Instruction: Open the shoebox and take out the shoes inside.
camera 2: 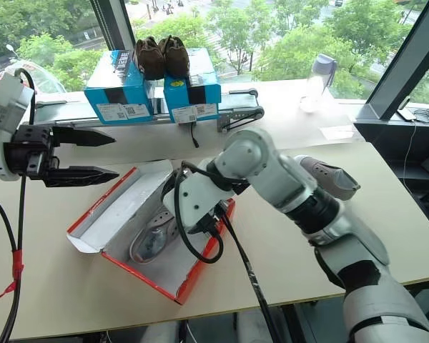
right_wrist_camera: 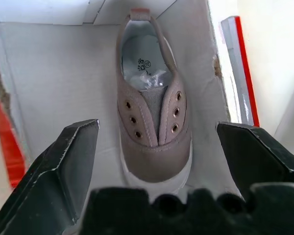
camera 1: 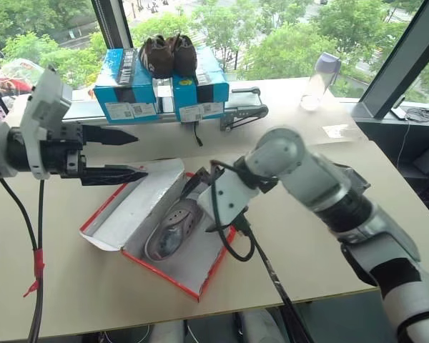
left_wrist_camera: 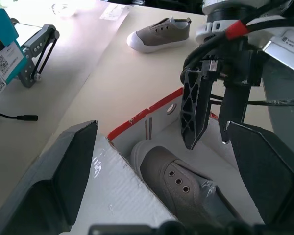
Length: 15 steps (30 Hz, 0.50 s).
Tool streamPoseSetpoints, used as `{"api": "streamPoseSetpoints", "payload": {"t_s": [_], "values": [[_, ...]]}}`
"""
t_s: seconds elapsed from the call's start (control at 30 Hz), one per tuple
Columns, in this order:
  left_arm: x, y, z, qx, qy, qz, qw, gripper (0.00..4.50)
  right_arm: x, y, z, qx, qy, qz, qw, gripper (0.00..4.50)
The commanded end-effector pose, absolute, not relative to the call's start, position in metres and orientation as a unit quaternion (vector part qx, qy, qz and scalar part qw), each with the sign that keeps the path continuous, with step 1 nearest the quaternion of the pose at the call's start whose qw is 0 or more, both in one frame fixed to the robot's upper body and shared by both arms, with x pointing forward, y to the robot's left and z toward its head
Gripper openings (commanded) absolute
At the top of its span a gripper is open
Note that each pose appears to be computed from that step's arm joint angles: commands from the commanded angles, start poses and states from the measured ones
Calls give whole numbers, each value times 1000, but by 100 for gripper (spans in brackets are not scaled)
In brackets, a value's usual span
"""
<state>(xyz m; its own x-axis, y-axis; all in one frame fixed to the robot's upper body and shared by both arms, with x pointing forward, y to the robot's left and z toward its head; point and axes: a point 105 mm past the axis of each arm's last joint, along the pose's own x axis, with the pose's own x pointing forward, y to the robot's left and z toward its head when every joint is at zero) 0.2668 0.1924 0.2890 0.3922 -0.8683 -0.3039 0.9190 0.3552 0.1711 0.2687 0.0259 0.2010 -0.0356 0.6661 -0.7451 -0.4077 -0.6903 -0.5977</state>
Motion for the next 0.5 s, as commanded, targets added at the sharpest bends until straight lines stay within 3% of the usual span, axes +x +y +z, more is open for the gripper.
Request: {"api": "streamPoseSetpoints", "payload": {"t_s": [0.03,0.5], "values": [[265,197,300,176,65,-534,825,450,268,35,202,-596,-136,702,366,448],[270,199,300,176,71,-532,825,450,248,57,190,-590,-161,718,331,448]]}}
